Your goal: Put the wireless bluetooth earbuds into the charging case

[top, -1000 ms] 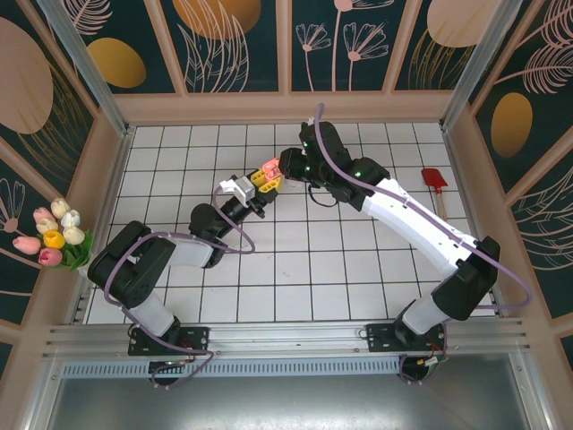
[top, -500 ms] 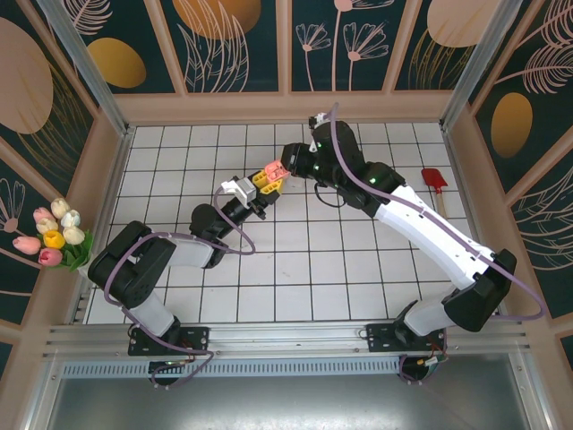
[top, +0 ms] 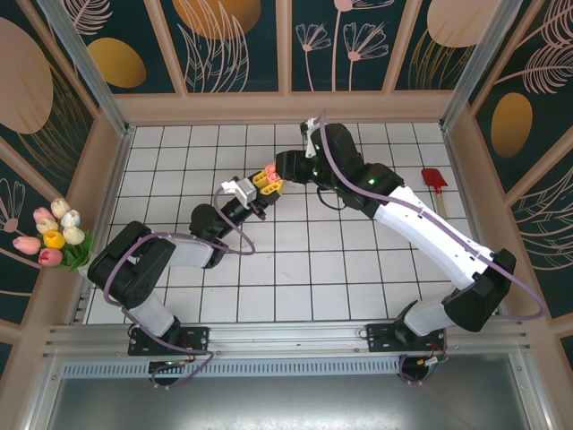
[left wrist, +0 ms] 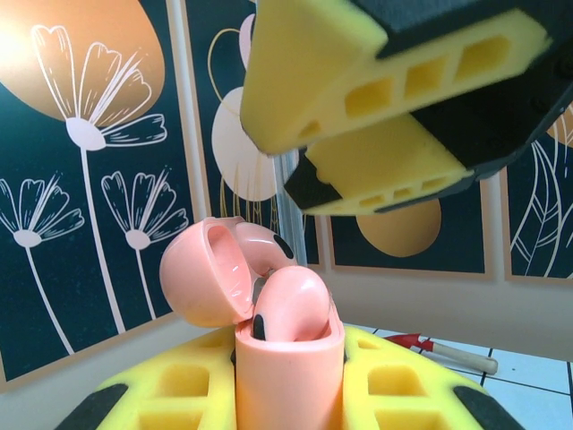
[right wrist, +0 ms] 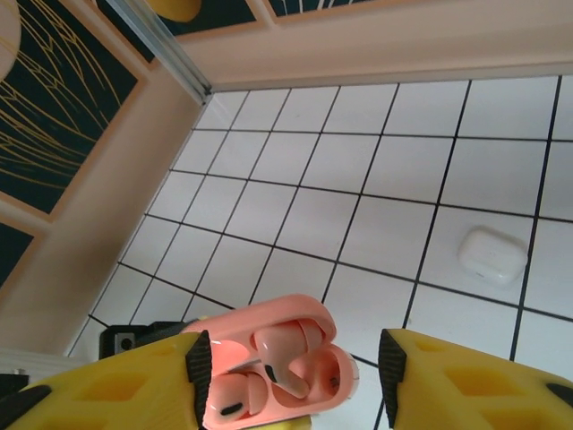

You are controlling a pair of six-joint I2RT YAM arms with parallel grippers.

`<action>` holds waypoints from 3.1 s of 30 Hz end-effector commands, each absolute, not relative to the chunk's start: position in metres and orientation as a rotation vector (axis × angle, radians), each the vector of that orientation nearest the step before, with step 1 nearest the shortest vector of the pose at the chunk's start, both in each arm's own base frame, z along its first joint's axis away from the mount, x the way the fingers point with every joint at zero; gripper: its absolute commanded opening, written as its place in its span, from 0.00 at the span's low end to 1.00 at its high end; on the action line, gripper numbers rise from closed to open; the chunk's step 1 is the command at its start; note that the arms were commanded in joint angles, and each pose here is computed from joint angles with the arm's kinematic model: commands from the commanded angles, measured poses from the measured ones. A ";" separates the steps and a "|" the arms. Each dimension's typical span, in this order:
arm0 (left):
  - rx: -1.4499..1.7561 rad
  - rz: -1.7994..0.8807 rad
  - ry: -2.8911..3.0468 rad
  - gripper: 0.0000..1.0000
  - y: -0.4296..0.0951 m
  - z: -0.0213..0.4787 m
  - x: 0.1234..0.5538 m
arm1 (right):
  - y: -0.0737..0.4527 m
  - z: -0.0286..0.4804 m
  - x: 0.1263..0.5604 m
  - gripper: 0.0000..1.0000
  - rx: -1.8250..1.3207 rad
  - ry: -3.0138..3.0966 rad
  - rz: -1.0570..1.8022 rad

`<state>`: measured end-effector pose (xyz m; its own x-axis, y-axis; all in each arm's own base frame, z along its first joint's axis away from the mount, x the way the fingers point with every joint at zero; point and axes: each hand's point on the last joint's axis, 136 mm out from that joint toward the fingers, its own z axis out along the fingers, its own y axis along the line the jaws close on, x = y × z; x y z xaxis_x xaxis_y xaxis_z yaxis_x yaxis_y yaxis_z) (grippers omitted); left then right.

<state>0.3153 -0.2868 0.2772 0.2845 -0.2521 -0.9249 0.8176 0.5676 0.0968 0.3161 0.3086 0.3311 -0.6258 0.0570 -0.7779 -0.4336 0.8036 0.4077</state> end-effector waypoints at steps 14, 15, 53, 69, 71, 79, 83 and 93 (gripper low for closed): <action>0.657 -0.804 0.956 0.00 -0.287 0.304 0.304 | 0.297 0.297 0.310 0.56 -0.364 2.210 0.659; 0.657 -0.805 0.955 0.00 -0.287 0.304 0.304 | 0.296 0.296 0.310 0.56 -0.361 2.212 0.658; 0.675 -0.813 0.944 0.00 -0.288 0.306 0.298 | 0.262 0.348 0.324 0.41 -0.136 2.085 0.793; 0.676 -0.817 0.948 0.00 -0.290 0.304 0.301 | 0.291 0.331 0.318 0.39 -0.218 2.135 0.879; 0.676 -0.817 0.946 0.00 -0.290 0.305 0.301 | 0.296 0.328 0.319 0.39 -0.248 2.151 0.876; 0.693 -0.822 0.951 0.00 -0.291 0.303 0.299 | 0.306 0.318 0.311 0.39 -0.398 2.210 0.878; 0.696 -0.824 0.952 0.00 -0.292 0.303 0.299 | 0.306 0.314 0.303 0.39 -0.446 2.236 0.897; 0.705 -0.837 0.955 0.00 -0.294 0.303 0.298 | 0.260 0.342 0.318 0.43 -0.267 2.142 0.864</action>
